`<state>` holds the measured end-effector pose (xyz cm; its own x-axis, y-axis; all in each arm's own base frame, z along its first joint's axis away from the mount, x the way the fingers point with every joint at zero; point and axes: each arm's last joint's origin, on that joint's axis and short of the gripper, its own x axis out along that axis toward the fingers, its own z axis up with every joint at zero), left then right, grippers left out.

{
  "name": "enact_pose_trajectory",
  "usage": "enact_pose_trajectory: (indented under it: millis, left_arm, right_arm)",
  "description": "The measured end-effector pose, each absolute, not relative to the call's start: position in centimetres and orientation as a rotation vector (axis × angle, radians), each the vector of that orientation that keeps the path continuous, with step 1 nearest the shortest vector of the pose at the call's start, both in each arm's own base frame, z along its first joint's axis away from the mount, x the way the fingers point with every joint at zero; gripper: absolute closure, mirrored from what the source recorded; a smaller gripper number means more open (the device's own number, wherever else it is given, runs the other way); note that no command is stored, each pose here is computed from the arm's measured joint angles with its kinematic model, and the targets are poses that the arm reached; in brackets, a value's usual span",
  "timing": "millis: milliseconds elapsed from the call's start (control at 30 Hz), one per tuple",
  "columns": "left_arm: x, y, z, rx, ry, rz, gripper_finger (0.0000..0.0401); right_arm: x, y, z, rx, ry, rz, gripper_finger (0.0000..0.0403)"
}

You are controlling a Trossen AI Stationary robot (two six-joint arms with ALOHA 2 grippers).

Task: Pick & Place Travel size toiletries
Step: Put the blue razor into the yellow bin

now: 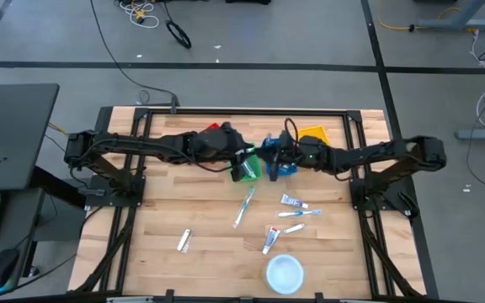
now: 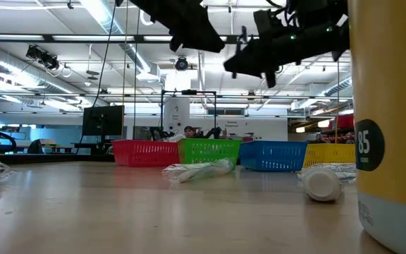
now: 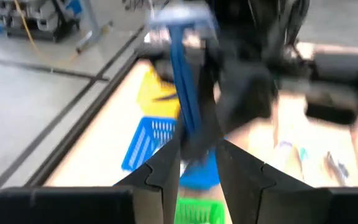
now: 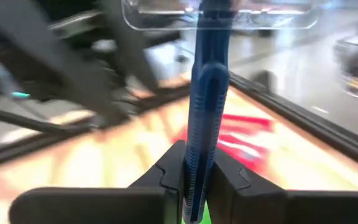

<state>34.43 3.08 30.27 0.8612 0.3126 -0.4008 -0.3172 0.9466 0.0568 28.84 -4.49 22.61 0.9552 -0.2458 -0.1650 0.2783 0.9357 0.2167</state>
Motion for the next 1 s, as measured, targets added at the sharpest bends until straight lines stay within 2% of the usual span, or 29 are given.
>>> enact_pose_trajectory:
  millis: [200, 333, 533, 1000]
  left_arm:
    - [34.1, 3.1, 29.7, -0.022, 0.481, 0.341, 0.0289]
    - [34.2, 3.1, 29.7, -0.024, 0.478, 0.342, 0.0289]
    - [34.2, 3.1, 29.8, -0.023, 0.474, 0.341, 0.0289]
    - [34.2, 3.1, 29.8, -0.024, 0.470, 0.348, 0.0289]
  right_arm:
    - [25.0, -5.4, 23.5, 0.211, 0.340, -0.551, 0.0357]
    - [21.5, -6.8, 22.6, 0.265, 0.561, -0.779, 0.0357]
    - [17.9, -8.9, 20.5, 0.394, 0.852, -0.995, 0.0357]
    - [17.9, -11.3, 17.3, 0.542, 1.068, -0.949, 0.0357]
